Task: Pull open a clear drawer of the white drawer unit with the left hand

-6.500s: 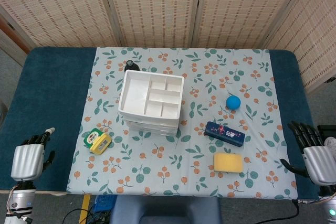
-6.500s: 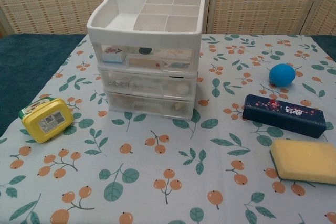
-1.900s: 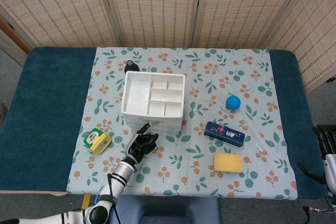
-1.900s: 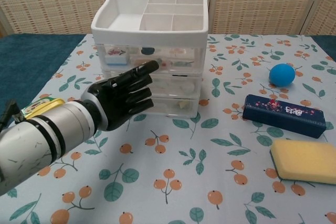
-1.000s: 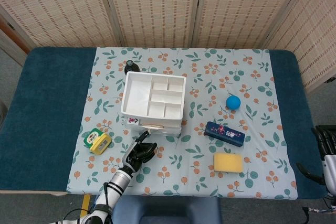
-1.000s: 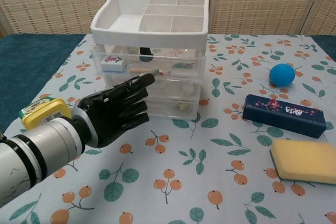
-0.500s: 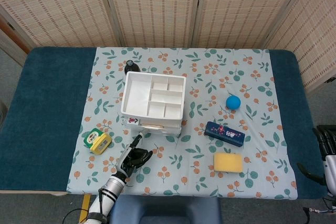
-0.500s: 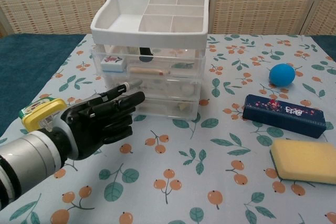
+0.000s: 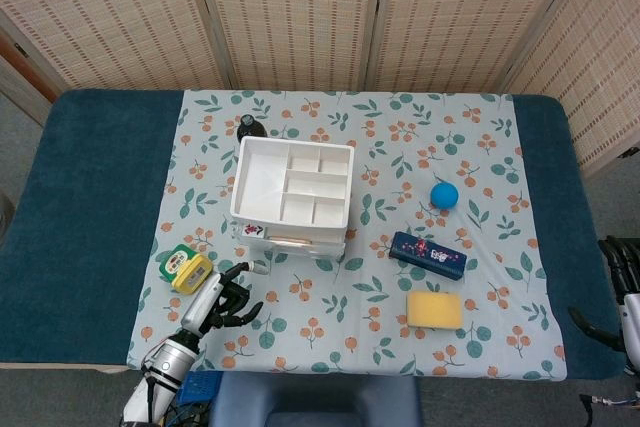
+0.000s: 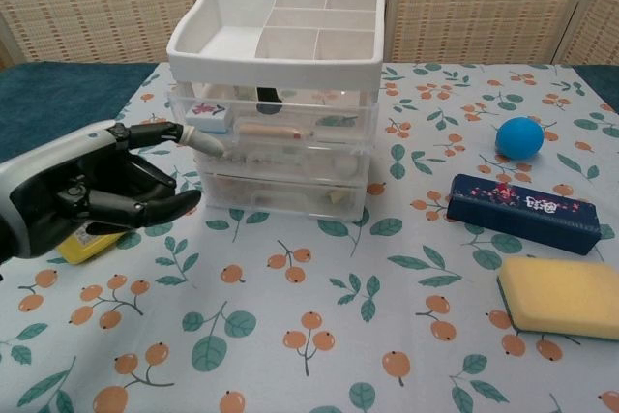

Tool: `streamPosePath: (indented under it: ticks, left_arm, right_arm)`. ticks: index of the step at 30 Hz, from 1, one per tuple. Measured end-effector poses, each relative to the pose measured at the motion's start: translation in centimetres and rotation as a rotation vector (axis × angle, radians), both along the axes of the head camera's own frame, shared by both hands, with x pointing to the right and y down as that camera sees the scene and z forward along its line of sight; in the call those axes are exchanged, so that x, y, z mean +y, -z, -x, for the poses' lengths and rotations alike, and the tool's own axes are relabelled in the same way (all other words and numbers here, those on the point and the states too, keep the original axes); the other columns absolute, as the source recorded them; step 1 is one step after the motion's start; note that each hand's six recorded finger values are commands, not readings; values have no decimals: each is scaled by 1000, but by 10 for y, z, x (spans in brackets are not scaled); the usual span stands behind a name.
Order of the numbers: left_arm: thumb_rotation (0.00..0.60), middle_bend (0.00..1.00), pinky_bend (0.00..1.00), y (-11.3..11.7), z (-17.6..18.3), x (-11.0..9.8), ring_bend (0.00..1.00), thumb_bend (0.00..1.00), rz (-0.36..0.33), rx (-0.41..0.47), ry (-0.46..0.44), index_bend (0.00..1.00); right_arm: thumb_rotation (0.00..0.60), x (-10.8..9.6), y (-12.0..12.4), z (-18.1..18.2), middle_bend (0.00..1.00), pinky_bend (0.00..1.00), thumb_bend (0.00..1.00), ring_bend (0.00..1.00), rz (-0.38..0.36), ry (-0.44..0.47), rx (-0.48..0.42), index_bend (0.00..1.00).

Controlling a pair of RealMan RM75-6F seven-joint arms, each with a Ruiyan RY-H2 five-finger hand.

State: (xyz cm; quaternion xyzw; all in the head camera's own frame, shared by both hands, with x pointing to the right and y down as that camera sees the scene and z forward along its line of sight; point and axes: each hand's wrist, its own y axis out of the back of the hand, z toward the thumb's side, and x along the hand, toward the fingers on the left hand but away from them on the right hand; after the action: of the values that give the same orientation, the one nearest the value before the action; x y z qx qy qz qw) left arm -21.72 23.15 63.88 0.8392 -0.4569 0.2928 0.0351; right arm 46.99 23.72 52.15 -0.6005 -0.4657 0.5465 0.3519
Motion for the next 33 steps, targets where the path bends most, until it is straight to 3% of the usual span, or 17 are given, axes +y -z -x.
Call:
streamPosePath:
  ticks: [6,10,26,33]
  left_arm:
    - [600,936,1000,12,12,-27,1000,343,-155,-157,-136,233]
    - [600,936,1000,17,9,-43,1000,343,-212,-194,-177,227]
    - [600,936,1000,4,5,-62,1000,343,-234,-267,-214,211]
    - [600,941,1000,0,5,-64,1000,344,-253,-352,-290,195]
  right_arm:
    - [600,-1,1,2,36,7,207,0,-10,8,-6,0]
    - [600,0,-1,2,36,7,207,0,-6,5,-7,0]
    - [600,1,-3,0,36,7,207,0,0,-1,-11,0]
    - [600,2,-2,-2,36,7,207,0,-1,-7,-12,0]
